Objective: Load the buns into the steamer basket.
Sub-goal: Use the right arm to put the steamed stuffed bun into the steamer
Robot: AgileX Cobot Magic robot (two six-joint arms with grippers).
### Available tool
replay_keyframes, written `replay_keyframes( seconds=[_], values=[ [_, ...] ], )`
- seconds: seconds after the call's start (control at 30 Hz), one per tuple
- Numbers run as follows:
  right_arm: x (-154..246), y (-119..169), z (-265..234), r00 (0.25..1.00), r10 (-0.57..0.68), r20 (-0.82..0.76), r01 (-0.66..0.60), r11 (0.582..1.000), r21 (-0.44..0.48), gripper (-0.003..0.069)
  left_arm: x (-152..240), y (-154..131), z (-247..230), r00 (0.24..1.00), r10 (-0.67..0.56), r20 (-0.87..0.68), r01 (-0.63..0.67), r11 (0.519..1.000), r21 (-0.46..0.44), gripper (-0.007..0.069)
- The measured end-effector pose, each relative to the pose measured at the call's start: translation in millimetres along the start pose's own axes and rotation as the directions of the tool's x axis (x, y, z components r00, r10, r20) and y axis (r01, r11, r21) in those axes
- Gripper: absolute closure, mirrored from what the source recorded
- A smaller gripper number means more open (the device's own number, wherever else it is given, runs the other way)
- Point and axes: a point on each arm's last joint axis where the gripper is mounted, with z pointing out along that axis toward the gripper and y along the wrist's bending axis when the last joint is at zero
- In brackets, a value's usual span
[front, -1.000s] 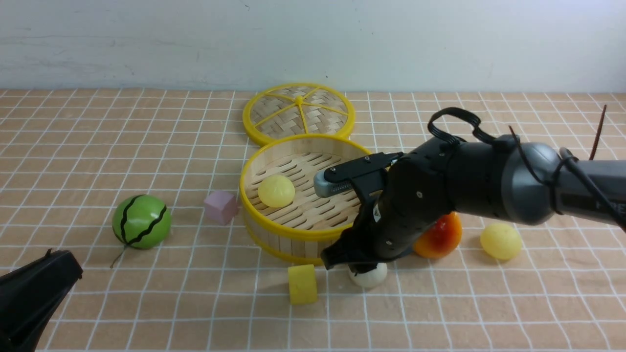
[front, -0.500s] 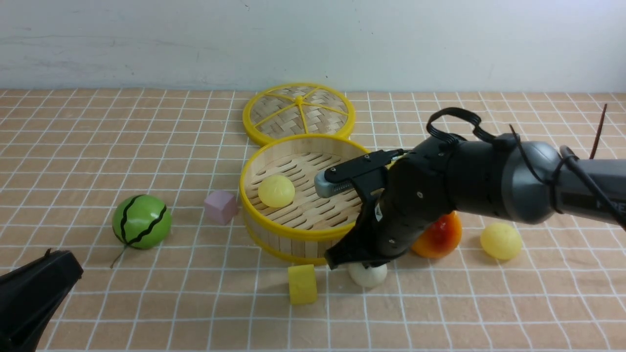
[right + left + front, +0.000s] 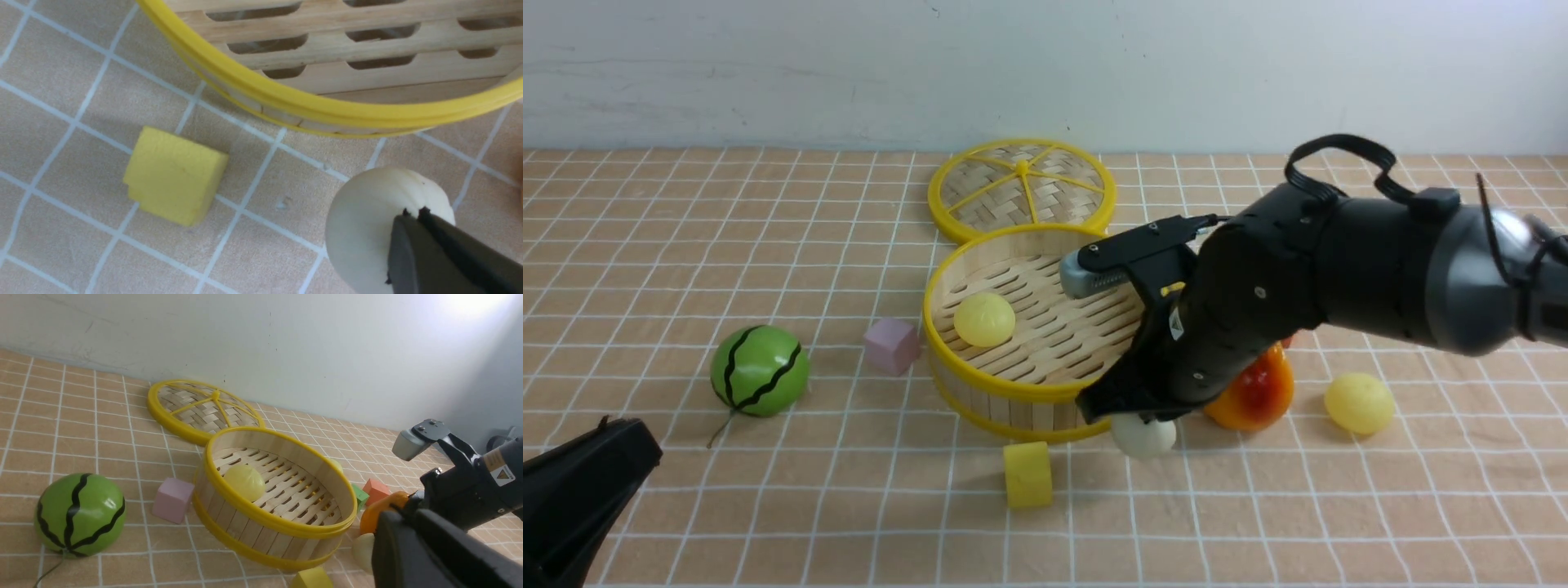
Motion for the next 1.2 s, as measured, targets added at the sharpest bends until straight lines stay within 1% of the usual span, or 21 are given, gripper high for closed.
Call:
replay_keyframes(
  seconds=[0.1, 0.23, 0.27, 0.33, 0.43, 0.57, 0.67, 0.77, 0.87, 0.97, 1.0, 1.1, 1.13, 1.17, 1.2],
  values=[
    [-4.4, 1.1, -21.8, 0.999, 0.006, 0.048, -0.005, 1.0, -0.022, 0.0675, 1.1, 0.4, 0.1, 1.0, 0.0, -0.003, 0.0, 1.0, -0.001, 0.0587],
    [-21.7, 4.5, -43.9, 0.989, -0.006, 0.146, 0.014, 0.998, -0.053, 0.0672, 1.1, 0.4, 0.1, 1.0, 0.0, -0.003, 0.0, 1.0, -0.001, 0.0586],
    [-22.8, 4.6, -44.7, 0.988, -0.008, 0.152, 0.017, 0.998, -0.054, 0.0672, 1.1, 0.4, 0.1, 1.0, 0.0, -0.003, 0.0, 1.0, -0.001, 0.0586],
    [-37.0, 6.7, -49.1, 0.978, -0.013, 0.208, 0.026, 0.998, -0.061, 0.0671, 1.1, 0.4, 0.1, 1.0, 0.0, -0.003, 0.0, 1.0, -0.001, 0.0585],
    [-45.4, 7.9, -45.1, 0.974, -0.018, 0.227, 0.032, 0.998, -0.06, 0.0671, 1.1, 0.4, 0.1, 1.0, 0.0, -0.003, 0.0, 1.0, -0.001, 0.0582],
    [-63.3, 10.0, -19.3, 0.968, -0.045, 0.248, 0.056, 0.998, -0.038, 0.0669, 1.1, 0.4, 0.1, 1.0, 0.0, -0.003, 0.0, 1.0, -0.001, 0.0576],
    [-68.6, 11.2, 3.3, 0.969, -0.057, 0.242, 0.066, 0.997, -0.028, 0.0669, 1.1, 0.4, 0.1, 1.0, 0.0, -0.003, 0.0, 1.0, -0.001, 0.0575],
    [-68.4, 12.2, 30.6, 0.974, -0.064, 0.218, 0.071, 0.997, -0.024, 0.0664, 1.1, 0.4, 0.1, 1.0, 0.0, -0.003, 0.0, 1.0, -0.001, 0.0575],
    [-65.8, 12.5, 45.5, 0.978, -0.066, 0.199, 0.072, 0.997, -0.023, 0.0652, 1.2, 0.4, 0.1, 1.0, 0.0, -0.004, 0.0, 1.0, -0.001, 0.0573],
    [-64.7, 12.5, 49.7, 0.979, -0.066, 0.191, 0.072, 0.997, -0.023, 0.0607, 1.2, 0.4, 0.1, 1.0, 0.0, -0.004, 0.0, 1.0, -0.001, 0.0571],
    [-64.9, 12.5, 49.6, 0.979, -0.066, 0.192, 0.072, 0.997, -0.023, 0.0603, 1.2, 0.4, 0.1, 1.0, 0.0, -0.004, 0.0, 1.0, -0.001, 0.0571],
    [-67.0, 12.7, 43.9, 0.977, -0.062, 0.204, 0.069, 0.997, -0.025, 0.0499, 1.2, 0.4, 0.1, 1.0, 0.0, -0.004, 0.0, 1.0, -0.001, 0.0569],
    [-67.1, 12.7, 43.1, 0.977, -0.062, 0.205, 0.069, 0.997, -0.025, 0.0493, 1.2, 0.4, 0.1, 1.0, 0.0, -0.004, 0.0, 1.0, -0.001, 0.0569],
    [-69.0, 12.7, 33.6, 0.975, -0.058, 0.215, 0.065, 0.997, -0.028, 0.0445, 1.2, 0.4, 0.1, 1.0, 0.0, -0.004, 0.0, 1.0, -0.001, 0.0568],
    [-70.1, 12.5, 25.0, 0.974, -0.056, 0.22, 0.064, 0.998, -0.029, 0.0412, 1.2, 0.4, 0.1, 1.0, -0.001, -0.004, 0.001, 1.0, -0.001, 0.0568]
  ],
)
